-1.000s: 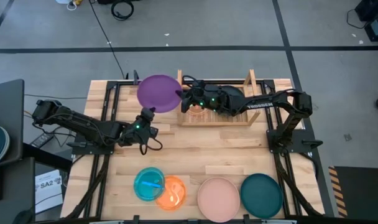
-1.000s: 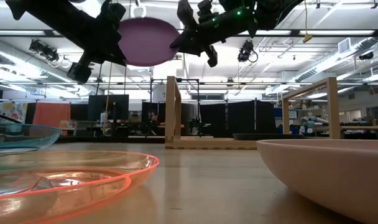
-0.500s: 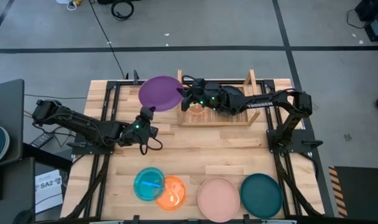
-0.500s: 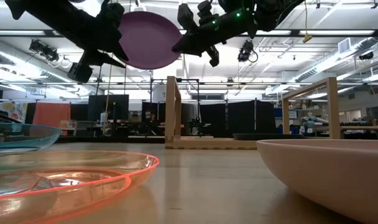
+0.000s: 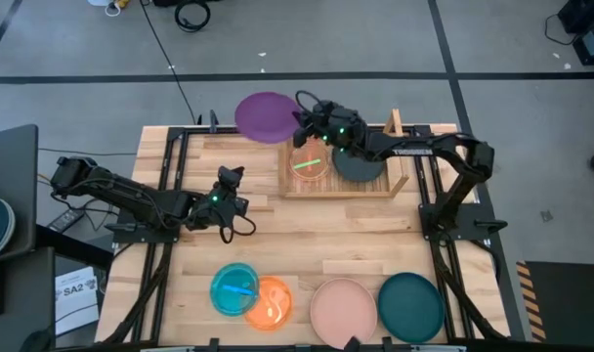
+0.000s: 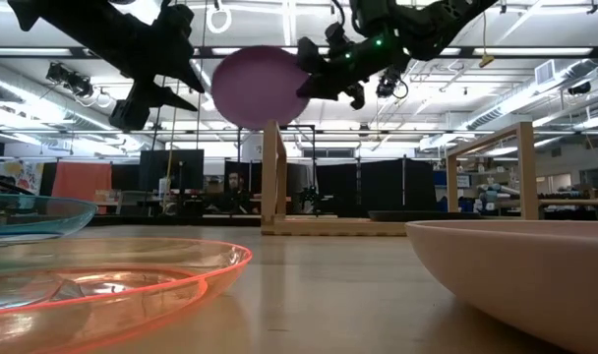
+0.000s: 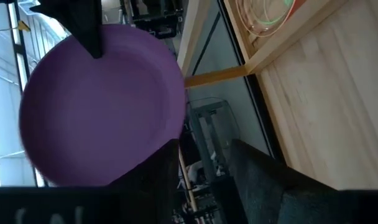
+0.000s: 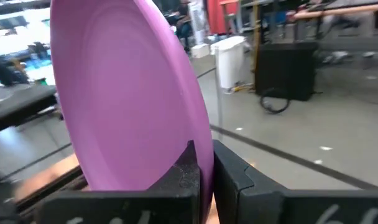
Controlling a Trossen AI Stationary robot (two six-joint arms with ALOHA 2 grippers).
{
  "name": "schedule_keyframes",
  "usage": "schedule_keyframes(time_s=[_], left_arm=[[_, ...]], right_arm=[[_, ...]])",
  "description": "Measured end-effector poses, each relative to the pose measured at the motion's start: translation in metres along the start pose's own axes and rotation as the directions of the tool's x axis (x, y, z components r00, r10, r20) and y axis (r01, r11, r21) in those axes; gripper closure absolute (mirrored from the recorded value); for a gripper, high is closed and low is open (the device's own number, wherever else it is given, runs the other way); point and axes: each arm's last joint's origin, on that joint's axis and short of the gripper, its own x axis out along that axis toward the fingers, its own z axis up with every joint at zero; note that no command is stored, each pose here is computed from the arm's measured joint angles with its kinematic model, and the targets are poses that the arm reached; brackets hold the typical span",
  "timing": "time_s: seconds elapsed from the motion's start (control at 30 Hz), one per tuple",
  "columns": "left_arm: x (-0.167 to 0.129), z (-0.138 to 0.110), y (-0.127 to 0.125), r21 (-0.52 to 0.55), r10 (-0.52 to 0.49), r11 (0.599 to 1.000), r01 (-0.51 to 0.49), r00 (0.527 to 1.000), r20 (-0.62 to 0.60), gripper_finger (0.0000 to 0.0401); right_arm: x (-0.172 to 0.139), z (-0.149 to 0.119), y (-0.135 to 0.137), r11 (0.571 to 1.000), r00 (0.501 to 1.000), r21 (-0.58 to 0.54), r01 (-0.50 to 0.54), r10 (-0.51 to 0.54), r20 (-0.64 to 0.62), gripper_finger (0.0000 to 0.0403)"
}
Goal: Place and stack plates onto a shelf
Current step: Stack the large purple plate on top of the large black plate on the shelf
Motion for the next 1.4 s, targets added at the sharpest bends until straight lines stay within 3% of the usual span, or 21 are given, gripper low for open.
schedule_keyframes(time_s=[0.13,0.33,0.63,0.87,1.07,1.4], left_arm=[[0.000,0.001,0.000,-0.059,-0.010,0.998,0.011,1.000,0.018,0.0248],[0.000,0.002,-0.001,-0.101,-0.041,0.994,0.048,0.997,0.071,0.0248],[0.000,0.003,-0.001,-0.102,-0.049,0.993,0.058,0.995,0.086,0.0248],[0.000,0.003,-0.001,-0.102,-0.049,0.993,0.058,0.995,0.086,0.0248],[0.000,0.003,-0.001,-0.103,-0.049,0.993,0.058,0.995,0.086,0.0248],[0.000,0.003,-0.001,-0.103,-0.049,0.993,0.058,0.995,0.086,0.0248]], right_arm=[[-0.008,0.019,-0.020,0.998,0.998,-0.027,0.056,-0.057,-0.004,0.0379],[-0.041,0.048,-0.052,0.983,0.980,-0.096,0.154,-0.164,-0.114,0.0379],[-0.107,0.072,-0.101,0.962,0.897,-0.127,0.243,-0.273,-0.348,0.0379],[-0.121,0.058,-0.132,0.944,0.759,-0.142,0.297,-0.323,-0.565,0.0379],[-0.109,0.033,-0.146,0.958,0.632,-0.150,0.243,-0.274,-0.725,0.0378],[-0.087,0.004,-0.154,0.962,0.510,-0.179,0.205,-0.261,-0.820,0.0378]])
